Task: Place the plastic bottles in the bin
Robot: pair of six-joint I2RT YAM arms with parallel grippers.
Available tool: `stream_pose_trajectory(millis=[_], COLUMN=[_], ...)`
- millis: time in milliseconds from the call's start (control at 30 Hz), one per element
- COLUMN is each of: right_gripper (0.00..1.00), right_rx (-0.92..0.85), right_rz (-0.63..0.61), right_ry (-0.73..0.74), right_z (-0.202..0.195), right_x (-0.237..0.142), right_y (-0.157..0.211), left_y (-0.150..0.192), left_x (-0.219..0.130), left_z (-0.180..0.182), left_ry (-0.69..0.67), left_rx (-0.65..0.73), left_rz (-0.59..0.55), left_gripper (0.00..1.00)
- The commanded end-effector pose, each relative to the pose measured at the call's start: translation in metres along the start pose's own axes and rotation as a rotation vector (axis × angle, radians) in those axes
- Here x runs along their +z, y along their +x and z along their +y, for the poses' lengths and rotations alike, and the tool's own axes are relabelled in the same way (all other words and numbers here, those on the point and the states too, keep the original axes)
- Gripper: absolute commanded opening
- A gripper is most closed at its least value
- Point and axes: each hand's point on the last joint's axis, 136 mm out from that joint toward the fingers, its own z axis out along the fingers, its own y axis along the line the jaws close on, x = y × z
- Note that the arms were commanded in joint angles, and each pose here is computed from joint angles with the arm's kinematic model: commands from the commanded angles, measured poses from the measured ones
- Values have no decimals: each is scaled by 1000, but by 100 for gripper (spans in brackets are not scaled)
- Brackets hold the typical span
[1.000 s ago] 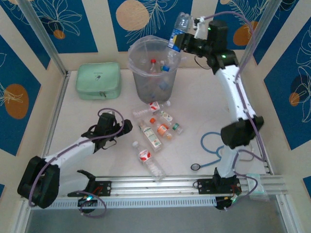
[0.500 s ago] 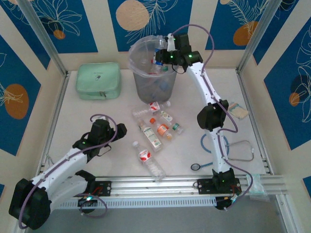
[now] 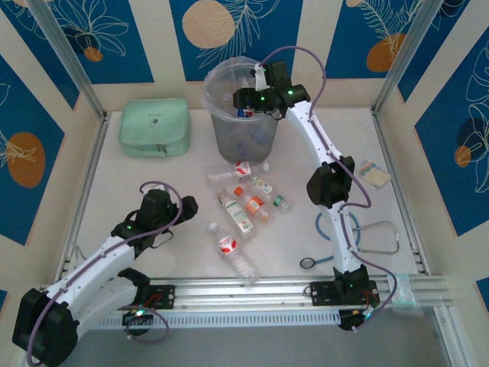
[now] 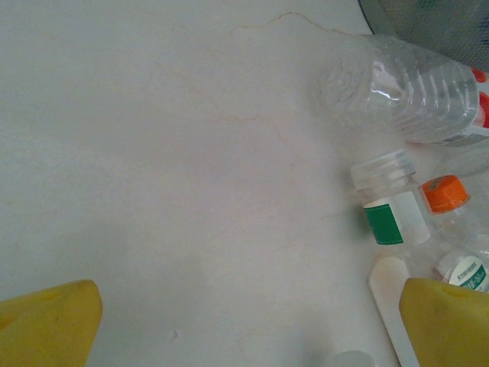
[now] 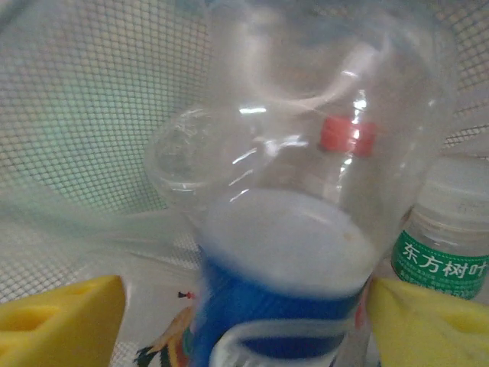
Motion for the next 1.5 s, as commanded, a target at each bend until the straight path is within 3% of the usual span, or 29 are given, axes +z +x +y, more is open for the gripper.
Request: stream_pose_trajectory(millis=[0,133,467,600,767,900,1000,1133,1333,1467], right_gripper=[92,99,99,99,99,99,99,99,99,100], right_rx=[-55,-88,-54,12,34,11,57,87,145,168], right_rz=[-82,-135,-177,-196,-208,-180,-60,83,67,47], right_ry=[-13,-29,-56,-112,-129,-54,-50,8,61,41], right_z=[23,40,40,31,12,-12,-17,-27,-42,-42], right_x=[-52,-91,-182,-214,-245,-252,-247,-236,-228,-216], right_y=[-32,-49,-56,-39,11,80,135,193,201,187], left_y=[3,-2,-15,-12,-8,-3,8,37,107,140], left_x=[-3,-6,-7,-2,3,9,13,4,-18,-23], left_z=[5,-2,-33,-46,-71,-87,-93,-87,-99,-96], left_ry=[-20,-11,66,84,151,223,224,107,86,23], left_rx=[6,40,123,139,128,35,3,-57,-243,-230], left_rz=[4,3,19,49,79,105,159,277,416,455], left_gripper=[99,99,99,99,99,99,99,96,94,94])
